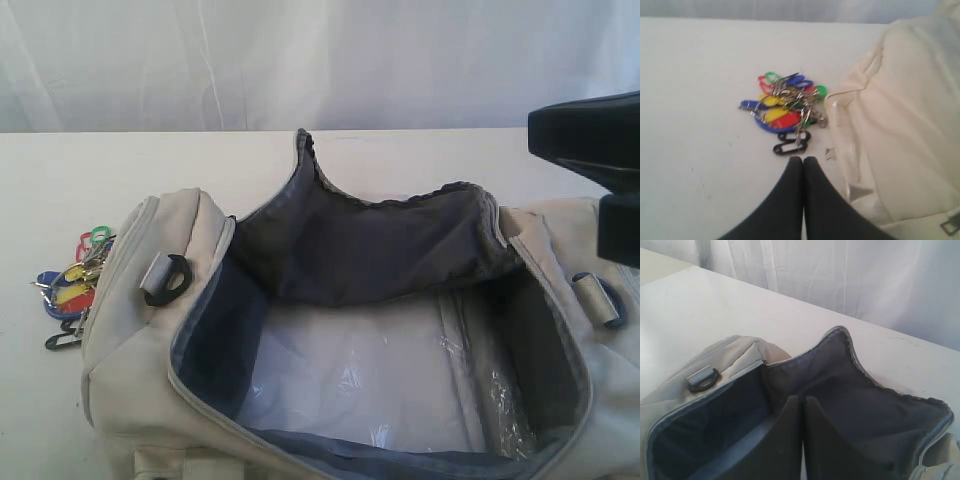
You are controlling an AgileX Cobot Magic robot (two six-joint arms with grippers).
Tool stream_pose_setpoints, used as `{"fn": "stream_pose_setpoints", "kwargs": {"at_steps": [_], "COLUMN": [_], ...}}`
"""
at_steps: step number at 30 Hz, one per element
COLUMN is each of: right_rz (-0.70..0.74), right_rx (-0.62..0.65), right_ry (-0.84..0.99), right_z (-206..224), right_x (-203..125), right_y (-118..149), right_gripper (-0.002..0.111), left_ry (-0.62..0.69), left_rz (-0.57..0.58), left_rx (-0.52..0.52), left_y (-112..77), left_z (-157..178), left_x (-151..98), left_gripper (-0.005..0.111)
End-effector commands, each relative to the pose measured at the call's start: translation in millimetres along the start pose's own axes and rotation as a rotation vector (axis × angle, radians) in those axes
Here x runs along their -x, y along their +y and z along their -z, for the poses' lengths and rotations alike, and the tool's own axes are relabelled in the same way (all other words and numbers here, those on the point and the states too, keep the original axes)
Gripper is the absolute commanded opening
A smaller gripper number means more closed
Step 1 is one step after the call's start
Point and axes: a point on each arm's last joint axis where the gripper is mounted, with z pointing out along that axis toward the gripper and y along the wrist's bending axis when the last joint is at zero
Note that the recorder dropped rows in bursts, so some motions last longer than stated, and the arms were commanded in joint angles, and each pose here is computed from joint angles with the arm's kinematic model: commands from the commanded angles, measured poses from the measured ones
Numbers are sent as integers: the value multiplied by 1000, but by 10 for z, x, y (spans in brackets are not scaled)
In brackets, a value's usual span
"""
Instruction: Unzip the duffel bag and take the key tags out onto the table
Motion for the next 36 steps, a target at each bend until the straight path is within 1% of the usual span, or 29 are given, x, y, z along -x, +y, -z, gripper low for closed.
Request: {"fn": "stream_pose_setpoints", "kwargs": {"at_steps": [1,4,5,8,10,36], "right_rz": [-3,-3,-3,-3,-3,-3], "right_rx": [3,3,3,3,3,3], "right_ry": [-22,-22,-22,-22,-22,-22], "right_z": [31,31,31,31,31,31], "right_x": [37,37,37,37,37,37], "right_y": [7,7,7,7,7,7], "right_gripper": [0,0,0,0,0,0], "left_ry": [19,22,24,37,43,43], "left_rz": [106,11,-47,-155,-190,-192], "left_rx": [64,74,78,77,76,76], "left_y": [87,97,101,102,102,102], "left_z": [-74,-73,-73,-73,-73,-73], "left_x": [-224,-223,-224,-232,-236,-236], "left_gripper": [0,0,0,0,0,0]}}
